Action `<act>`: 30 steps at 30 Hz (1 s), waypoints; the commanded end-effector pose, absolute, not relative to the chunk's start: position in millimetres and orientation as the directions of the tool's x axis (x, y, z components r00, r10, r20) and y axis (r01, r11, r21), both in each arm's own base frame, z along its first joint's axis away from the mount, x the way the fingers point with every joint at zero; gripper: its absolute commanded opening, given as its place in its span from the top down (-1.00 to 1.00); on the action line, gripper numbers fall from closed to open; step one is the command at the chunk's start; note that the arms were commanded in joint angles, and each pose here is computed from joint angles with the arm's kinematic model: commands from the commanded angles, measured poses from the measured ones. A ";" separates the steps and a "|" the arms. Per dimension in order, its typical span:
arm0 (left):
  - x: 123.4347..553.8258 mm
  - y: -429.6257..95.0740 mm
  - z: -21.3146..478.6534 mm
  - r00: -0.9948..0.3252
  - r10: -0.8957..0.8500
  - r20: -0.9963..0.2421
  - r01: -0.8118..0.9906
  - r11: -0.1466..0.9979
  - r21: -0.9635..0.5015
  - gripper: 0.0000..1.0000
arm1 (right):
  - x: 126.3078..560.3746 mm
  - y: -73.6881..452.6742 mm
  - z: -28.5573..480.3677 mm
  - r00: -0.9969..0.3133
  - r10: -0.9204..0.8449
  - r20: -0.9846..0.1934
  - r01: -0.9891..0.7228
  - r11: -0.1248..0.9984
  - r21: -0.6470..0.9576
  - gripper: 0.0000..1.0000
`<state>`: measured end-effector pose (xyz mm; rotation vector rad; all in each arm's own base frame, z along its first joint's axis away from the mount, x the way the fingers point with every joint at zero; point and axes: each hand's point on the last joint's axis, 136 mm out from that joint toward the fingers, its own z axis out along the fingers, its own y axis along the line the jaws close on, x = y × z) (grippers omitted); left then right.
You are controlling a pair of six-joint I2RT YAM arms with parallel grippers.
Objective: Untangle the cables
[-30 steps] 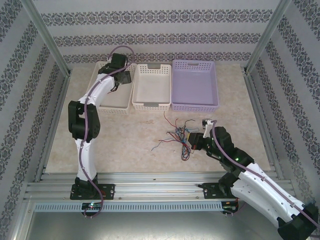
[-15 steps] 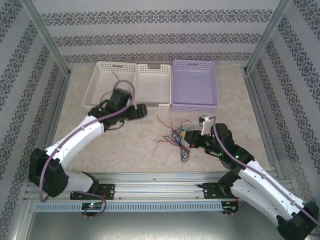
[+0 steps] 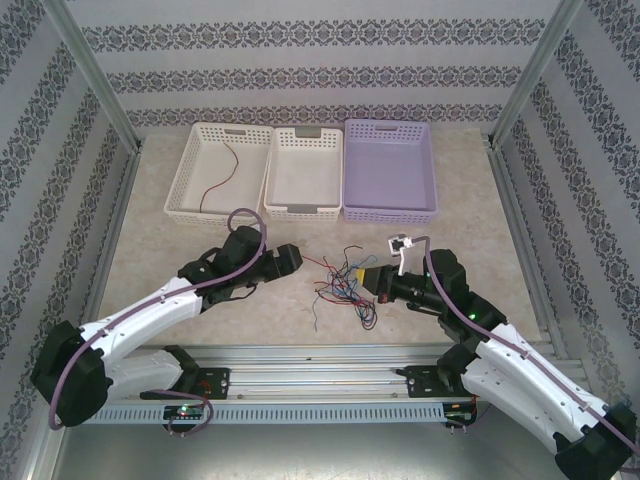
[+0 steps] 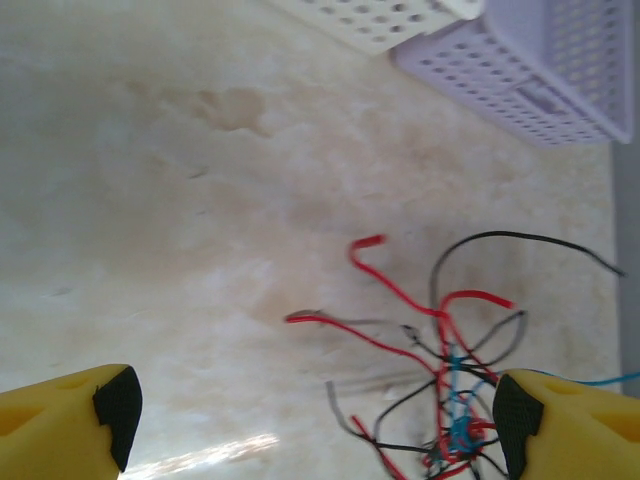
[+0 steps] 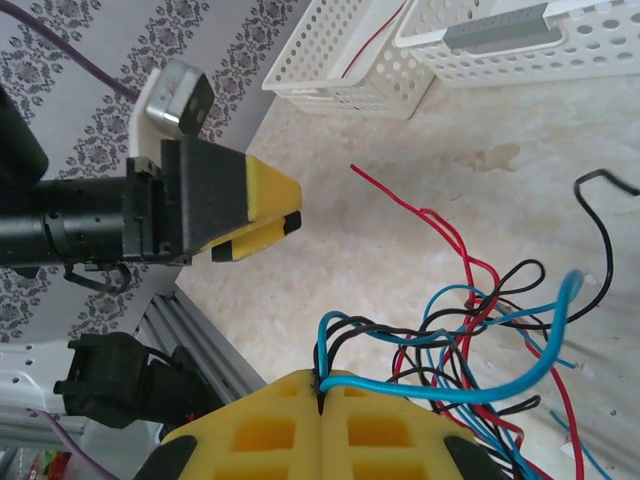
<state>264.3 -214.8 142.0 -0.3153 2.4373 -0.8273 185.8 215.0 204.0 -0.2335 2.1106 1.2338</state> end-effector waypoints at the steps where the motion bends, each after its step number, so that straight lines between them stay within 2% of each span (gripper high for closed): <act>1: 278.0 -236.6 157.7 -0.792 -0.430 -0.433 -0.024 0.731 -0.682 -0.84 | 186.0 221.1 209.7 -0.740 0.163 -0.652 -0.507 0.502 0.701 1.00; 13: 291.6 -255.5 120.9 -0.807 -0.436 -0.398 -0.099 0.764 -0.637 -0.80 | 181.3 226.9 224.2 -0.732 0.153 -0.664 -0.547 0.450 0.706 1.00; 19: 306.1 -264.3 111.7 -0.792 -0.468 -0.391 -0.135 0.760 -0.636 -0.70 | 174.5 227.2 229.9 -0.729 0.158 -0.666 -0.563 0.415 0.715 1.00; 22: 313.1 -272.9 111.0 -0.786 -0.483 -0.386 -0.136 0.744 -0.654 -0.58 | 171.4 227.3 228.8 -0.730 0.154 -0.666 -0.568 0.404 0.717 1.00; 30: 318.8 -290.4 107.4 -0.801 -0.466 -0.375 -0.127 0.745 -0.655 -0.05 | 170.9 227.2 218.3 -0.733 0.137 -0.667 -0.570 0.413 0.710 1.00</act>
